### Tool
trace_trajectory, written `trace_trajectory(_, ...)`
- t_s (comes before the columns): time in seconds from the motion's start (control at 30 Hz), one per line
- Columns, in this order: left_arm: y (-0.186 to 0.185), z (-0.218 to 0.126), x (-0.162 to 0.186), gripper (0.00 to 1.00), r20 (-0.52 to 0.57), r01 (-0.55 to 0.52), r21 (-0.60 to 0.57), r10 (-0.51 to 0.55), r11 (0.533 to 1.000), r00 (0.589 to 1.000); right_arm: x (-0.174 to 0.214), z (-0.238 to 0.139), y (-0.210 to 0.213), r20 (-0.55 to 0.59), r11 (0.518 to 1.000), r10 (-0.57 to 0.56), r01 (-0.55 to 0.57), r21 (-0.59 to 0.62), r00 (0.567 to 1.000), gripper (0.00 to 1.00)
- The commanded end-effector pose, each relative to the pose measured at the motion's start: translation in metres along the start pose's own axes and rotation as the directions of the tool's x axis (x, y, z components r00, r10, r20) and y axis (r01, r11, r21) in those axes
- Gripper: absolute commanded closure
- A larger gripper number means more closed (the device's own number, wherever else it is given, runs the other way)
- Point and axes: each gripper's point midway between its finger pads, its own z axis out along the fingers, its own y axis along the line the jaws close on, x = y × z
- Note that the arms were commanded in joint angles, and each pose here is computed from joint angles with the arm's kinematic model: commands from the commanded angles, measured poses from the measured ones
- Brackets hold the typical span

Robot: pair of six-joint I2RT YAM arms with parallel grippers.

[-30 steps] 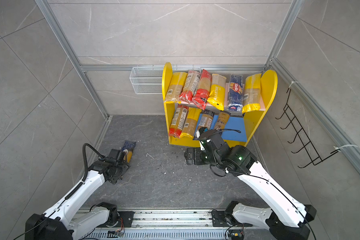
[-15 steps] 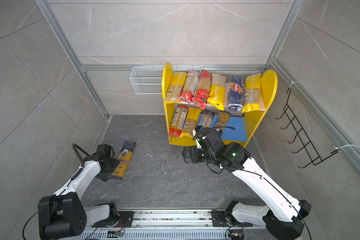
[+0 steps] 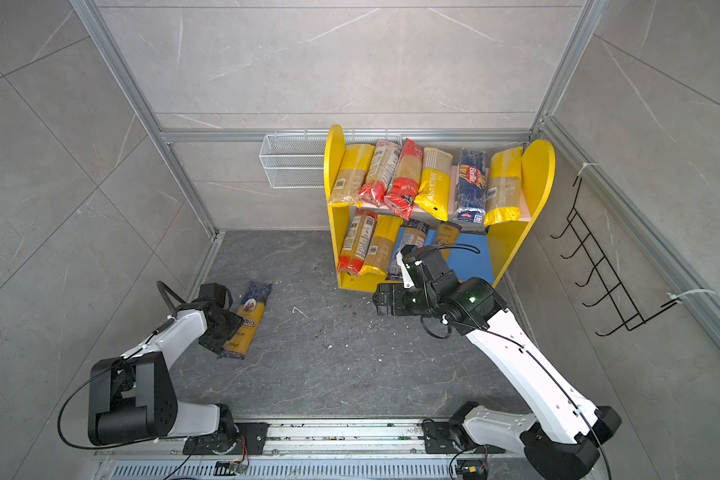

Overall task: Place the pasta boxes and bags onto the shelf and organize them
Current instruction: 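Lower the left gripper onto the wide 'ankara' bag while moving the right gripper forward, then close the left gripper on the end of the 'ankara' bag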

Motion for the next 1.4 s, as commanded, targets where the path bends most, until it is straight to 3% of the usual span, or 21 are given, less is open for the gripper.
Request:
trace_trajectory(0.0, -0.014, -0.002, 0.01, 0.33, -0.023, -0.025, 0.052, 0.026, 0.998, 0.999, -0.007, -0.005, 0.006, 0.018, 0.999, -0.02, 0.021, -0.037, 1.0, 0.0)
trace_trajectory(0.4, -0.057, -0.02, 0.077, 0.38, -0.061, -0.163, 0.174, 0.176, 0.971, 0.982, -0.008, -0.002, 0.014, 0.005, 0.996, -0.022, 0.023, -0.088, 1.0, 0.0)
trace_trajectory(0.57, -0.05, -0.047, 0.075, 0.23, 0.027, -0.282, 0.145, 0.281, 0.948, 0.959, -0.001, -0.008, 0.01, 0.004, 0.996, -0.024, 0.024, -0.081, 1.0, 0.0)
trace_trajectory(0.73, -0.041, -0.048, 0.074, 0.12, 0.051, -0.373, 0.109, 0.37, 0.921, 0.928, 0.003, -0.012, 0.009, 0.0, 0.996, -0.022, 0.022, -0.087, 1.0, 0.0)
trace_trajectory(1.0, -0.044, -0.04, 0.089, 0.06, 0.163, -0.437, 0.096, 0.419, 0.894, 0.893, 0.008, -0.026, 0.008, 0.005, 0.995, -0.026, 0.027, -0.098, 1.0, 0.0)
trace_trajectory(1.37, -0.036, -0.015, 0.092, 0.0, 0.285, -0.436, 0.016, 0.414, 0.9, 0.865, 0.024, -0.055, -0.006, 0.026, 0.998, -0.004, 0.005, -0.065, 1.0, 0.0)
